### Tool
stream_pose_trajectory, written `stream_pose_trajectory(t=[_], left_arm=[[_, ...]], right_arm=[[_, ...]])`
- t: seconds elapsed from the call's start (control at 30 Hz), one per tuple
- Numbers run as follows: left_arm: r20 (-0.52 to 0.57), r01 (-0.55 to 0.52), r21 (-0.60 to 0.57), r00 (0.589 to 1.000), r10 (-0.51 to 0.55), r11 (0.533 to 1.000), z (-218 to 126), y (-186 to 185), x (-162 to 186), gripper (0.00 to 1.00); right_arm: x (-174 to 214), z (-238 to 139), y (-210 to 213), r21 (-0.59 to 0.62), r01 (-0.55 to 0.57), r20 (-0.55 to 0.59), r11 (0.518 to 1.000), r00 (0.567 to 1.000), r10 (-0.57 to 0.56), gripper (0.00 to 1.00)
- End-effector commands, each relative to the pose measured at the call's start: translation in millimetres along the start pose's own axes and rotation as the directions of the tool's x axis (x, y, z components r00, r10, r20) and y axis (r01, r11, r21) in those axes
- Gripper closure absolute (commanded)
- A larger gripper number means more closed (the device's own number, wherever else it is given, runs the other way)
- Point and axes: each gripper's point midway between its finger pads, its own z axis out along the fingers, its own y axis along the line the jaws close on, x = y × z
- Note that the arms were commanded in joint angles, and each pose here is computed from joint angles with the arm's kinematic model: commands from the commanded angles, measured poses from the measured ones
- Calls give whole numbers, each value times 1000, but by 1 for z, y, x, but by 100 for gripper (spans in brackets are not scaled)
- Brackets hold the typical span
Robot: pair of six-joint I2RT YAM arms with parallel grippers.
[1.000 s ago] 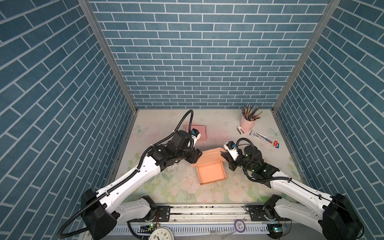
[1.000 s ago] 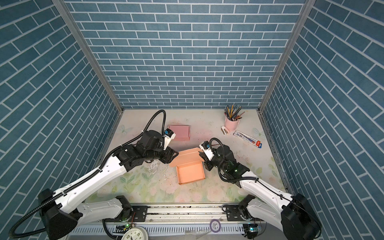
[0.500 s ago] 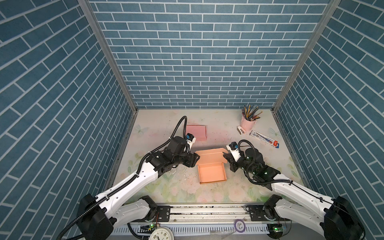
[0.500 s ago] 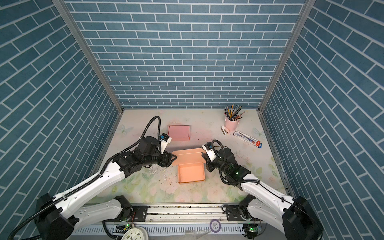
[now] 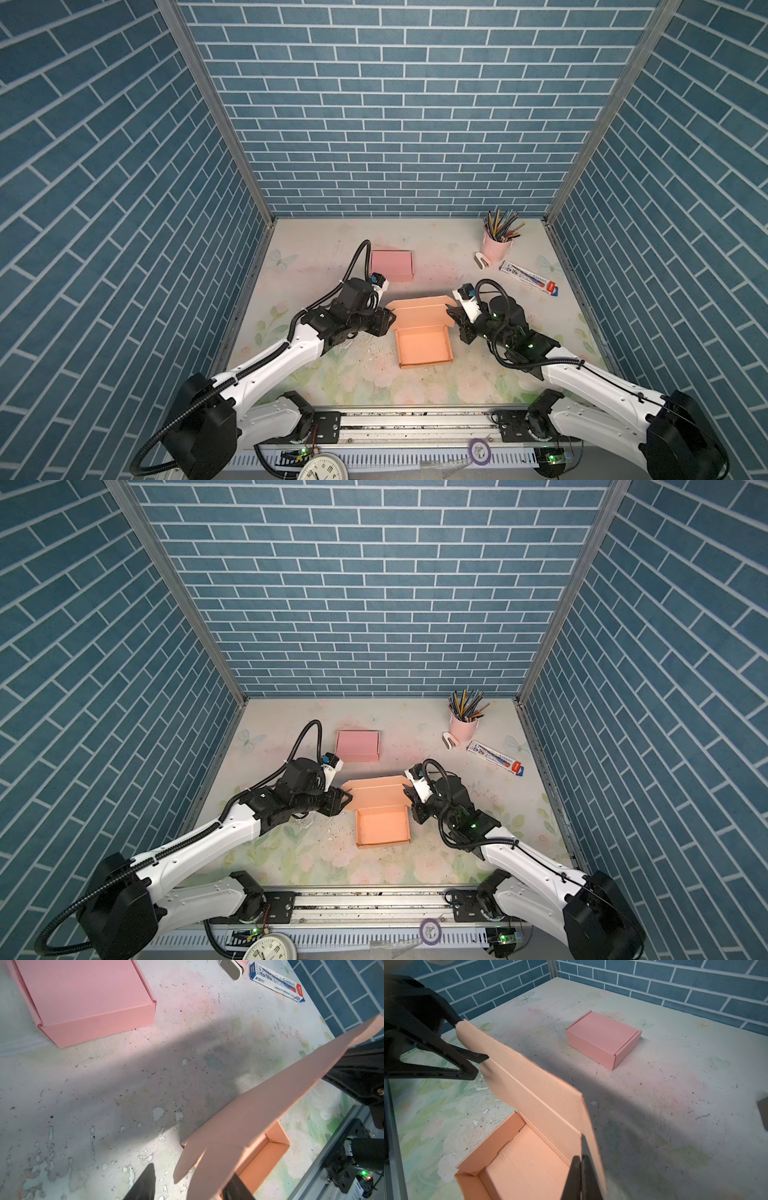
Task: Fold the paper box
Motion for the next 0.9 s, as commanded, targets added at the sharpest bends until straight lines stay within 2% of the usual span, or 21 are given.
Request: stream_pose_trajectory(t=[0.0, 0.23, 0.53, 0.87], left_arm=[[9, -16, 0, 1000, 16, 1000, 4, 2, -2, 54], [-4, -9, -6, 1000, 9, 1000, 6, 4, 1, 70], [-3, -2, -5, 1000, 2, 1000, 5, 3, 4, 84], [0, -7, -2, 1000, 7, 1000, 3, -1, 5, 93]], right_arm=[[2, 1, -3, 14, -34, 2, 999, 999, 34, 100], [4, 2, -4, 19, -40, -4, 999, 999, 40, 100], [1, 4, -5, 19, -45, -1, 999, 999, 45, 100], [-1, 6, -7, 33, -62, -13, 998, 998, 63, 100]])
